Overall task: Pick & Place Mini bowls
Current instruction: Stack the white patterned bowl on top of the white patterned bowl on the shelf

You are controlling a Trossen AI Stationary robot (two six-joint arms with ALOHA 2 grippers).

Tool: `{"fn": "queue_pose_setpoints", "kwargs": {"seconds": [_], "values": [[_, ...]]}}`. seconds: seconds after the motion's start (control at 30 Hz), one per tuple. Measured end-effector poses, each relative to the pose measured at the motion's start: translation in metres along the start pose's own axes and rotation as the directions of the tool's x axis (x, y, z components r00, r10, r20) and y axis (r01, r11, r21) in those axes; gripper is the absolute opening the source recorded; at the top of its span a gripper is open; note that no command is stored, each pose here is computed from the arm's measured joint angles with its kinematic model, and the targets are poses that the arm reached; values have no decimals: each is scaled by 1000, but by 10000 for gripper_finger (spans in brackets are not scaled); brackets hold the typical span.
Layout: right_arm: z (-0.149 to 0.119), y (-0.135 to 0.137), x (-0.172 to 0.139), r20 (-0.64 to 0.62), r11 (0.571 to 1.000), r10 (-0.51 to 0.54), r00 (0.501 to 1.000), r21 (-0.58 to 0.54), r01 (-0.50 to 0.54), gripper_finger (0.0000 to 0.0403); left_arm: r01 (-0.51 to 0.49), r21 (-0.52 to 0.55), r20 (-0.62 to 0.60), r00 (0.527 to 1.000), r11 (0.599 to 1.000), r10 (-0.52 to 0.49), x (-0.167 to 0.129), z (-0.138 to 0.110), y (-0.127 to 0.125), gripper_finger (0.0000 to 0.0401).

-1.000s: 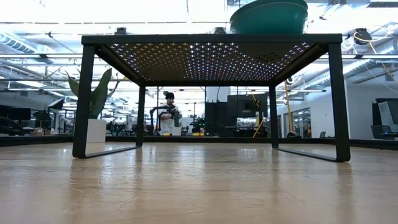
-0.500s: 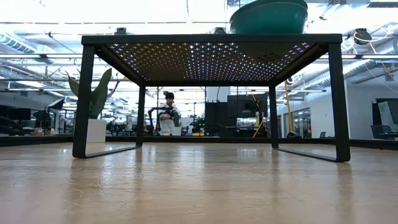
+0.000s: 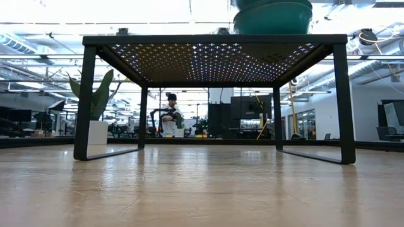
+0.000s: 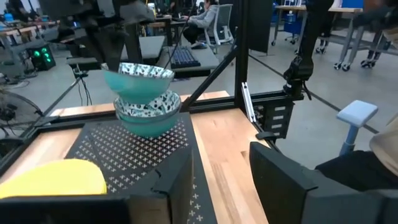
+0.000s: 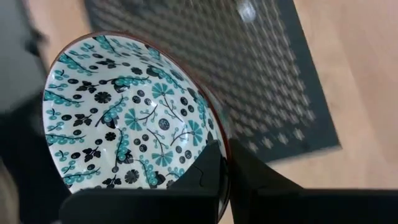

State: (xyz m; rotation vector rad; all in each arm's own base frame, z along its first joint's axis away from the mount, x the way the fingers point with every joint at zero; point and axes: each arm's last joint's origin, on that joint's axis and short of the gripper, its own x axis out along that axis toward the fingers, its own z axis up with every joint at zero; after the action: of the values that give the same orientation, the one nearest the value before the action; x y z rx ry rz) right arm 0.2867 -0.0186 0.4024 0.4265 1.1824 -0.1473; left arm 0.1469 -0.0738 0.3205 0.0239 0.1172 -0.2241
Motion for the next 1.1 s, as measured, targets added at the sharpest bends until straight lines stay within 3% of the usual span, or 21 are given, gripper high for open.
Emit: {"fn": "queue_pose_setpoints", "kwargs": {"seconds": [0.1,0.63,0.97,1.1], "values": [[-4,-3,12,-60,1000,-24,998,9,25,0,0,-12,-6,1000,1000,0,0,-3,0,167],[-6,-10,46,-103,1000,-5,995,23,7,3,-1,-27,-10,1000,1000,1,0,-3,0,152],[-9,-9,37,-60,998,26,998,51,-23,69,-1,-29,-13,1000,1000,1,0,-4,0,170],[-8,-9,28,-4,990,75,997,123,-74,95,-2,-29,-13,1000,1000,1,0,-4,0,175]]}}
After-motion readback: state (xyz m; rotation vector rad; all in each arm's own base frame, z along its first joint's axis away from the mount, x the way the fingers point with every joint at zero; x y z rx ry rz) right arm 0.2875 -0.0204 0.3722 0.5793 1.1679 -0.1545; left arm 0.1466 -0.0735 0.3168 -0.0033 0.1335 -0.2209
